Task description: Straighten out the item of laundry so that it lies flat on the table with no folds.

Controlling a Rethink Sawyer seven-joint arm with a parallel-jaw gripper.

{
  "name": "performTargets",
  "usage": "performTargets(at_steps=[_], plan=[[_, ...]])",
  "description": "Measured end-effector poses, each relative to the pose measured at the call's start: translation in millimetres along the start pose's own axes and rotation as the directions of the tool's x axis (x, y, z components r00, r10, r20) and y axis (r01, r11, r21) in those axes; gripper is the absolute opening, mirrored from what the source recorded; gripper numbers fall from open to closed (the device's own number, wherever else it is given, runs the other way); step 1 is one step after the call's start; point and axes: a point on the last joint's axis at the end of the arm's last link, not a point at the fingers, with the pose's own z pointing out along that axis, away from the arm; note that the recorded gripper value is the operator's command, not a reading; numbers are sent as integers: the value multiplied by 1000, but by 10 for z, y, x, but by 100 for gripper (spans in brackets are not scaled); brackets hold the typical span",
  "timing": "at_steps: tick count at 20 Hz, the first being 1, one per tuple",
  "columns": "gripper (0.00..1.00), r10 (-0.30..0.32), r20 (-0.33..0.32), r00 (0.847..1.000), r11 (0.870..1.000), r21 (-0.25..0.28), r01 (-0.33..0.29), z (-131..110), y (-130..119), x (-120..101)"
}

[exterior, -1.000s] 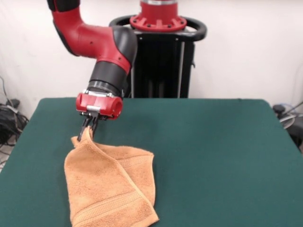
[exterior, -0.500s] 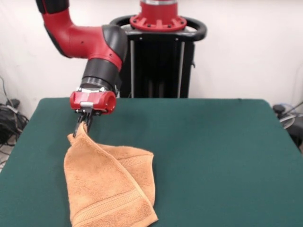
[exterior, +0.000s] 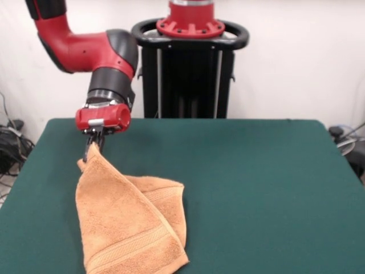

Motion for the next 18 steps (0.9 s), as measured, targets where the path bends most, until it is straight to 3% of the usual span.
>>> performTargets(at_steps=[9,18], plan=[[0,79,-37,996,992,-92,-82,146,-203,-3],[0,130,-20,991,973,-189,-132,328,-301,-109]])
